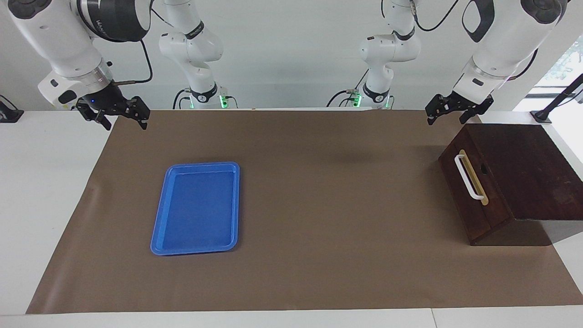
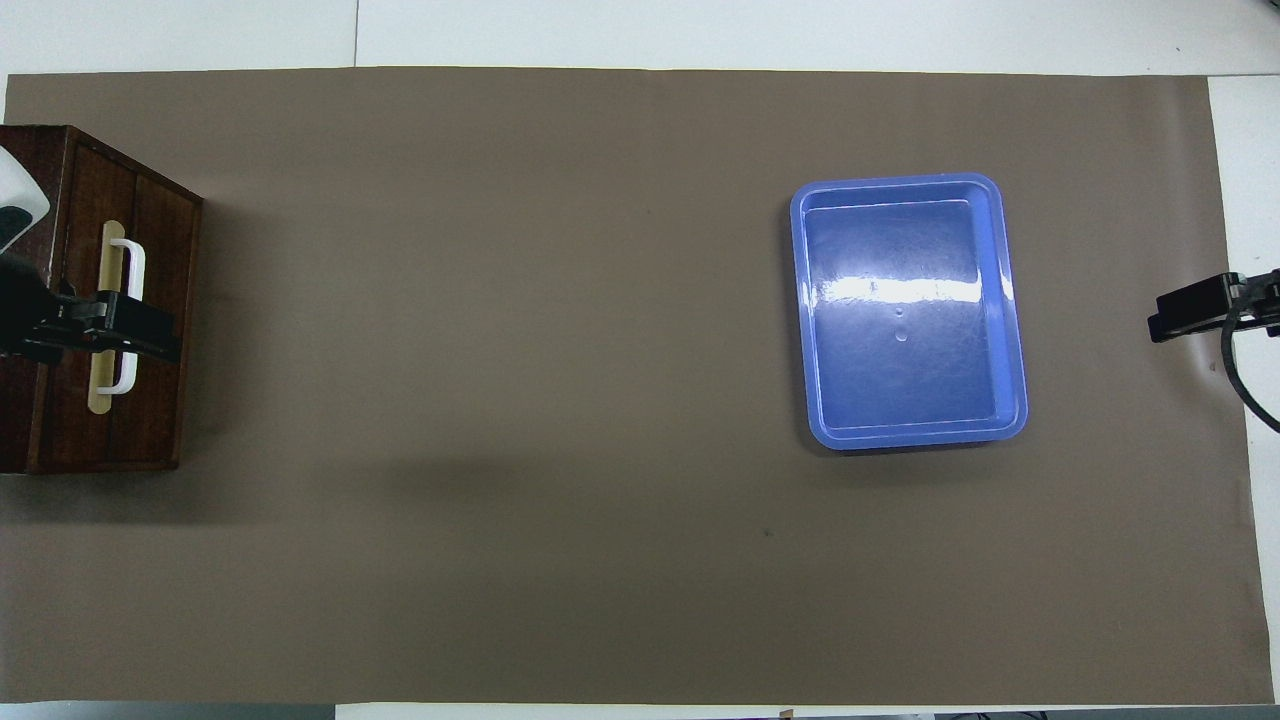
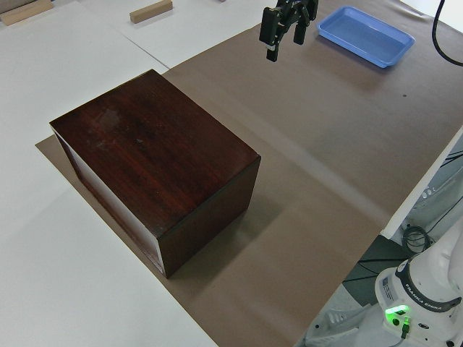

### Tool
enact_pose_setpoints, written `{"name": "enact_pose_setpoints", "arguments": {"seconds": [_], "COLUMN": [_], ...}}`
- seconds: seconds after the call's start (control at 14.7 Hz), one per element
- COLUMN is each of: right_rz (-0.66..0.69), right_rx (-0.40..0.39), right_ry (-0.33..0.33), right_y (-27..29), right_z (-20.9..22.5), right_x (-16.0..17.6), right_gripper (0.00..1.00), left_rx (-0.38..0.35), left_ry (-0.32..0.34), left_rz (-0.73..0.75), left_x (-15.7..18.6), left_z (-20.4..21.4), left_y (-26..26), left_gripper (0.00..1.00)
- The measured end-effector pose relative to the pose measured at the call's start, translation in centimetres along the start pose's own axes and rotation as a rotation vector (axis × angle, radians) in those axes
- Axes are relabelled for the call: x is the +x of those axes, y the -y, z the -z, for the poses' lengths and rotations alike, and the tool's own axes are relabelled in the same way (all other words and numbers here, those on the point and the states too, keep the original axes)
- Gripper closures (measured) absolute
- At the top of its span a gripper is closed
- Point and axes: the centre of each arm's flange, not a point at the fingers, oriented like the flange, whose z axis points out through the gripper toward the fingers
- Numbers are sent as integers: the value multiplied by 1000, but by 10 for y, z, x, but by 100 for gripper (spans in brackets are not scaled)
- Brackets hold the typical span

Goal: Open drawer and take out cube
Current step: 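Grasp the white drawer handle with the left gripper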

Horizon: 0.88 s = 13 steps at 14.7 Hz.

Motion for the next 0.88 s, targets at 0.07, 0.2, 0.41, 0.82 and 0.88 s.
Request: {"name": "enact_pose_setpoints", "arguments": {"seconds": [0.07, 0.2, 0.41, 0.82, 0.88], "right_rz": [0, 0, 0, 0, -1], "right_rx": [0, 0, 0, 0, 1], "right_ry": [0, 0, 0, 2, 4], "right_y": [0, 0, 0, 0, 0], "right_z": [0, 0, 0, 0, 0], "right_x": [0, 0, 0, 0, -1], "right_gripper": [0, 0, 0, 0, 0], "left_rx": [0, 0, 12, 274, 317], "left_ry": [0, -1, -45, -185, -203], "left_rz": [0, 0, -6, -161, -191], "left_x": [0, 0, 6, 45, 54], "left_z": [0, 0, 1, -45, -59], "left_y": [0, 0, -1, -36, -39], "left_gripper": [0, 0, 0, 0, 0]}}
